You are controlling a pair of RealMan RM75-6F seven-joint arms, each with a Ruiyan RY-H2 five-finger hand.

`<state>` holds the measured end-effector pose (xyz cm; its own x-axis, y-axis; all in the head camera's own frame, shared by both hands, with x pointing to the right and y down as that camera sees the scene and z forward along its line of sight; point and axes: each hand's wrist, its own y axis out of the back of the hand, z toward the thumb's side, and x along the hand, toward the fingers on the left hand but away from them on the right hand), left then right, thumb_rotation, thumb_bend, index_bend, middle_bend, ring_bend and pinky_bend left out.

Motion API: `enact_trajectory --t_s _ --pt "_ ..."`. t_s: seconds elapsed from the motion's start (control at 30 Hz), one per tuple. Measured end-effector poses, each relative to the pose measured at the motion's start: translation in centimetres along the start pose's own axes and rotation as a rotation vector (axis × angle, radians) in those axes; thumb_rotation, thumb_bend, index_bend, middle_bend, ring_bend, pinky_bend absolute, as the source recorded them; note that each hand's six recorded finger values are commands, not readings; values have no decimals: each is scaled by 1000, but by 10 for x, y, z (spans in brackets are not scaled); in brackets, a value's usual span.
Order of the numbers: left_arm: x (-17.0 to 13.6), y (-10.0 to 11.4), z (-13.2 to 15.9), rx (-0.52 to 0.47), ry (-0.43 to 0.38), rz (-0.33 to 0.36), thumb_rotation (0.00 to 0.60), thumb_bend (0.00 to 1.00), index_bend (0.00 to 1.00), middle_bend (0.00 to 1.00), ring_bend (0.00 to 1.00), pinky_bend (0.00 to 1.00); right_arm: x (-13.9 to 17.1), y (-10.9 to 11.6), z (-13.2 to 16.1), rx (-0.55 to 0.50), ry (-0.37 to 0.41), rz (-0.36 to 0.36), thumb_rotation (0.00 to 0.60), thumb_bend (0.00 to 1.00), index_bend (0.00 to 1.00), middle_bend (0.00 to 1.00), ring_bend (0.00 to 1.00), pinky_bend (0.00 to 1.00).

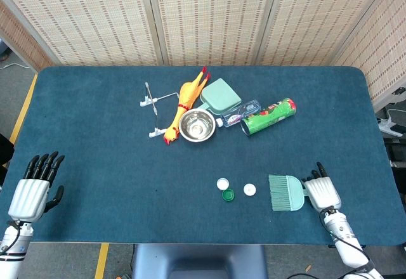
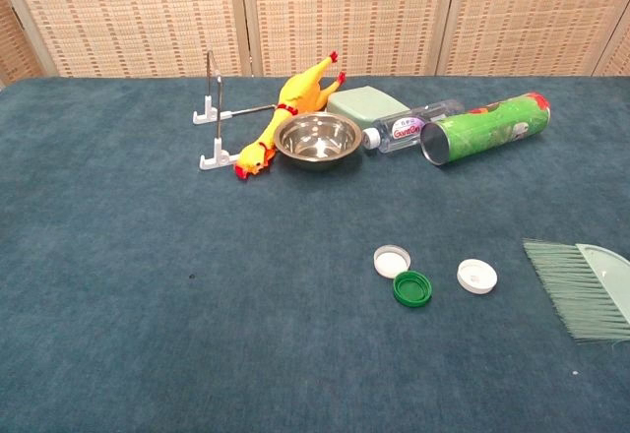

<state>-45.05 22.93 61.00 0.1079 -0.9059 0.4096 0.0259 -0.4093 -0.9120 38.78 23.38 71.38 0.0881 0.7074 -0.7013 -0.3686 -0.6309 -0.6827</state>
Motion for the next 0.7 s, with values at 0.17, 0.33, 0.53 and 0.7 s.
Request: enact_trajectory --t_s 0.17,0.33,0.53,0.7 --pt "-2 0 0 1 -2 1 600 470 0 0 0 60 0 2 -1 2 -5 -17 600 425 844 654 281 2" --pt "2 -1 2 1 -4 2 600 469 0 0 0 60 -2 9 -1 18 -8 -68 600 426 902 720 366 46" --pt "6 -1 5 1 -6 9 600 469 0 0 0 60 -6 28 -5 -11 -1 -150 600 425 920 735 386 50" --pt "5 -2 8 -2 -10 13 600 469 0 0 0 60 -10 51 -5 -24 23 -197 600 424 920 736 386 52"
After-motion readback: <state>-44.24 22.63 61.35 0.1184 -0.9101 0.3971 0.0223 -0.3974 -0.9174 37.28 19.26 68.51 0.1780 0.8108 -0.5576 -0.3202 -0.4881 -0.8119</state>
